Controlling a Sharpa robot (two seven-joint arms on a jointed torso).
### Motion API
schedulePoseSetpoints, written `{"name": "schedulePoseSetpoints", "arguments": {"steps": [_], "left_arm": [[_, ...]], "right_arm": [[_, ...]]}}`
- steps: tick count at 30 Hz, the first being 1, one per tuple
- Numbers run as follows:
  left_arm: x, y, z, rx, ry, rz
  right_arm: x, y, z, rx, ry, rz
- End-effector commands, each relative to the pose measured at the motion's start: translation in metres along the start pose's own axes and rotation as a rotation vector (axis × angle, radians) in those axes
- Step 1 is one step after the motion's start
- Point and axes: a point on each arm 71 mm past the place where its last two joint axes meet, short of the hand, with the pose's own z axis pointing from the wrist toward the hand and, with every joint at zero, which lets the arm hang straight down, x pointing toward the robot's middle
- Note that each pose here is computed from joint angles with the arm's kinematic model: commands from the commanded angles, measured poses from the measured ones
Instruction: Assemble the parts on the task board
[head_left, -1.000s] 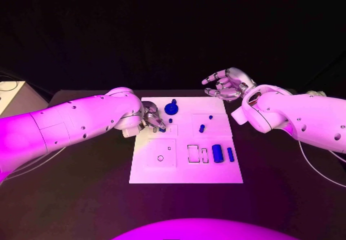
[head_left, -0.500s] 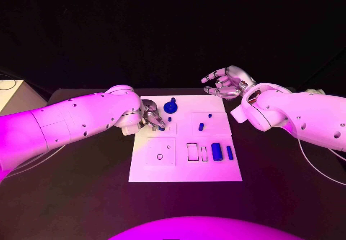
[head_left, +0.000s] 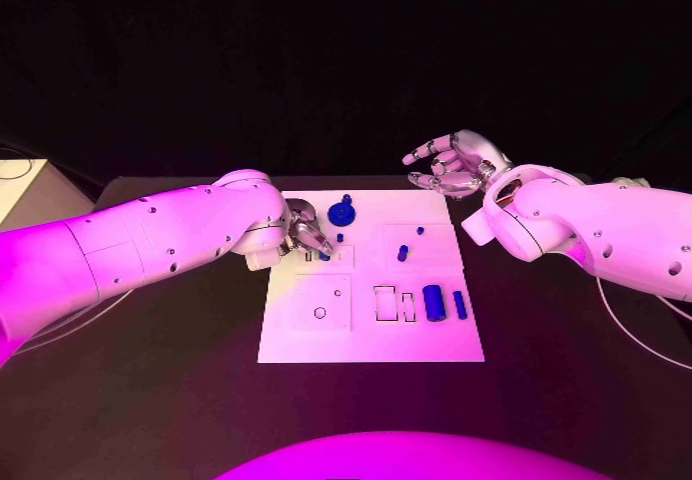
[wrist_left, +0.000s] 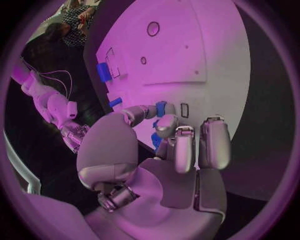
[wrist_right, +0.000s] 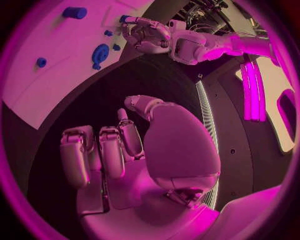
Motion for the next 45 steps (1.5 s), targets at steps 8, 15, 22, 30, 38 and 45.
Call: {"name": "schedulePoseSetpoints", "arguments": {"steps": [8, 15, 22, 30, 38, 45], "left_arm": [[0.0079, -0.0043, 0.0031, 0.006, 0.024, 0.006], [0.0075, -0.0040, 0.0039, 0.002, 0.028, 0.008], [0.0066, -0.0042, 0.0059, -0.004, 0.032, 0.011], [0.0045, -0.0022, 0.0074, -0.013, 0.030, 0.006], [0.0059, -0.0029, 0.0076, -0.012, 0.049, 0.014], [0.0068, -0.0027, 0.0074, -0.012, 0.059, 0.017]], "right_arm": [[0.0009, 0.0006, 0.0001, -0.005, 0.009, 0.002], [0.0007, 0.0003, -0.0001, -0.004, 0.009, 0.002], [0.0010, 0.0004, 0.0000, -0.003, 0.012, 0.002], [0.0010, 0.0004, 0.0000, -0.003, 0.012, 0.002], [0.0012, 0.0004, 0.0001, -0.003, 0.014, 0.002], [0.0009, 0.0001, -0.0001, -0.002, 0.013, 0.002]]}}
